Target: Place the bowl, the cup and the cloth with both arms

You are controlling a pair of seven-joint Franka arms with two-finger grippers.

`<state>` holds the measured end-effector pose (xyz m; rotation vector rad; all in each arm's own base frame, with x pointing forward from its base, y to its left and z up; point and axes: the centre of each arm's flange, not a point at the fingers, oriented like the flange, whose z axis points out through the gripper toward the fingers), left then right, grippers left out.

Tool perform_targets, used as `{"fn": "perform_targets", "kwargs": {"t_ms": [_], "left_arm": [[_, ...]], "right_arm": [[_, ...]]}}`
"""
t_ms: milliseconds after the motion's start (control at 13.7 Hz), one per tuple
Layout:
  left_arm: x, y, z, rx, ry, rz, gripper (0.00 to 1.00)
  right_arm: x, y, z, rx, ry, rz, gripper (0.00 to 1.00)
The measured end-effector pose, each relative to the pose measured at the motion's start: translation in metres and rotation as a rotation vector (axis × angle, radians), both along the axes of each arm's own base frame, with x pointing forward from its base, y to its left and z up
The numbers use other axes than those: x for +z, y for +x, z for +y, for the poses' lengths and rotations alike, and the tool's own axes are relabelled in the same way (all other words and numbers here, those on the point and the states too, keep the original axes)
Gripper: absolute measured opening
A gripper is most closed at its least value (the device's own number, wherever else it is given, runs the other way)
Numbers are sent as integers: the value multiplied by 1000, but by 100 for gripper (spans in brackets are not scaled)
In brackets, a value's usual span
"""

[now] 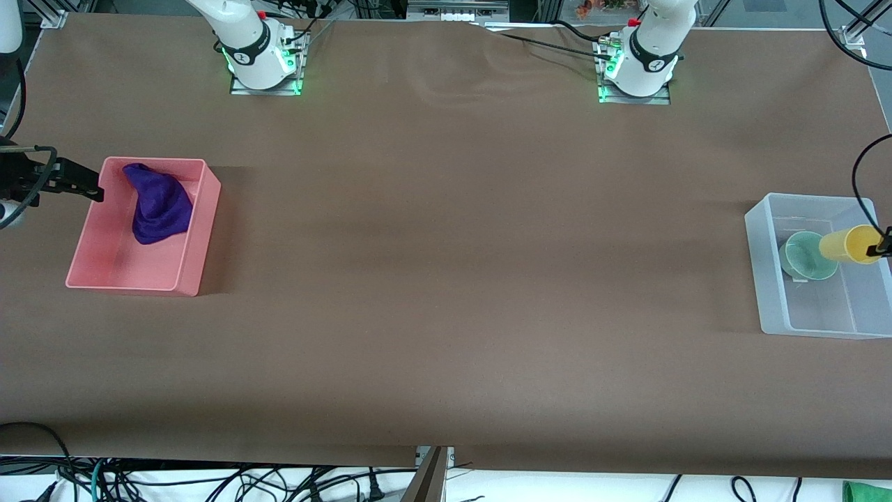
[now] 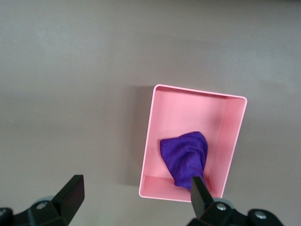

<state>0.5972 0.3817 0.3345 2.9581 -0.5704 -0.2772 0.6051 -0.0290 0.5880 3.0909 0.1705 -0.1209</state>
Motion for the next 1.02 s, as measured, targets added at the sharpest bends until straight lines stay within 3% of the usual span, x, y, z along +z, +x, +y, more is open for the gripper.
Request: {"fn": "perform_targets", "kwargs": {"t_ms": [220, 366, 659, 878, 1024], "left_arm": [[-62, -17, 20, -13, -44, 20, 8], [-65, -8, 6, -34, -55, 13, 29], [4, 17, -18, -53, -6, -82, 69], [82, 36, -84, 50, 5, -121, 98], [123, 43, -135, 105, 7, -123, 100]], "right_arm": [[-3, 1, 1, 1, 0, 4, 100], [-3, 1, 2, 4, 1, 4, 100], [-3, 1, 3, 5, 1, 4, 100], [-3, 2, 4, 6, 1, 5, 100], [-3, 2, 5, 8, 1, 5, 100]]}}
